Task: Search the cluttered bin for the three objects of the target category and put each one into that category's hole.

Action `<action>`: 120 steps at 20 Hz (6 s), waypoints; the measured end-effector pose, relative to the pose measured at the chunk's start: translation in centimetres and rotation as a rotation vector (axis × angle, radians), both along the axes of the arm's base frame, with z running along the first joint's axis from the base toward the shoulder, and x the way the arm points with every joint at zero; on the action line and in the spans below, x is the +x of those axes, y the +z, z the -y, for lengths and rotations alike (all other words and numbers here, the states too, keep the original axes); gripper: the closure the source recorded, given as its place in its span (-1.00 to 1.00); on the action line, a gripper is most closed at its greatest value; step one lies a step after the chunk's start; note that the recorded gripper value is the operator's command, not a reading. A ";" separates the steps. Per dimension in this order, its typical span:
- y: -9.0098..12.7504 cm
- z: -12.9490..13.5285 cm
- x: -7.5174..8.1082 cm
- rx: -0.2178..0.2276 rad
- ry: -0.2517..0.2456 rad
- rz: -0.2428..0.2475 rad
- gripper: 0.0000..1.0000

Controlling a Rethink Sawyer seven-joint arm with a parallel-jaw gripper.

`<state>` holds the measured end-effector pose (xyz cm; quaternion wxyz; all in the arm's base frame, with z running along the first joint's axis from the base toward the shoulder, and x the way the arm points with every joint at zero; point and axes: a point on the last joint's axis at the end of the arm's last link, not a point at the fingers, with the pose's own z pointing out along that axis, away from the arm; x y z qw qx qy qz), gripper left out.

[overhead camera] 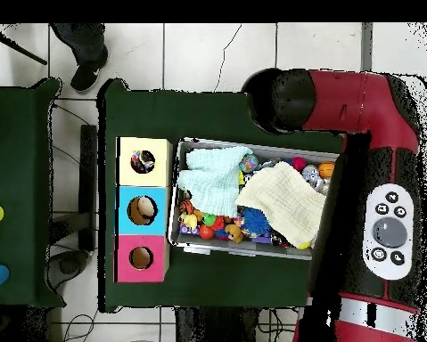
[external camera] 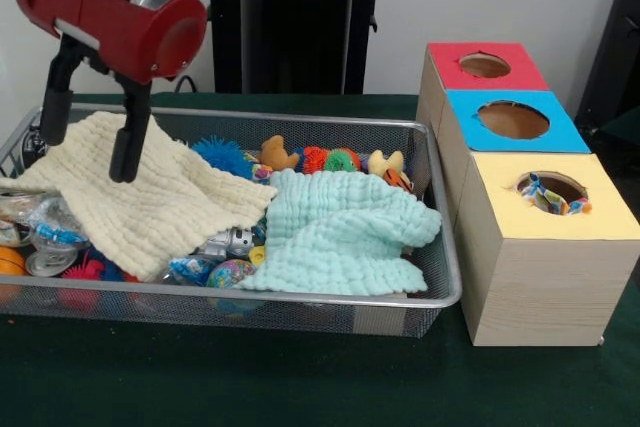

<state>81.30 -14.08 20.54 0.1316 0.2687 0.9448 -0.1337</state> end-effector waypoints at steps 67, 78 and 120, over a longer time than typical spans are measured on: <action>-6.1 0.2 -6.2 -0.068 0.081 0.003 -1.00; -8.3 0.8 -8.5 -0.057 0.068 -0.049 -1.00; -16.7 3.2 -16.2 0.018 0.015 -0.201 -1.00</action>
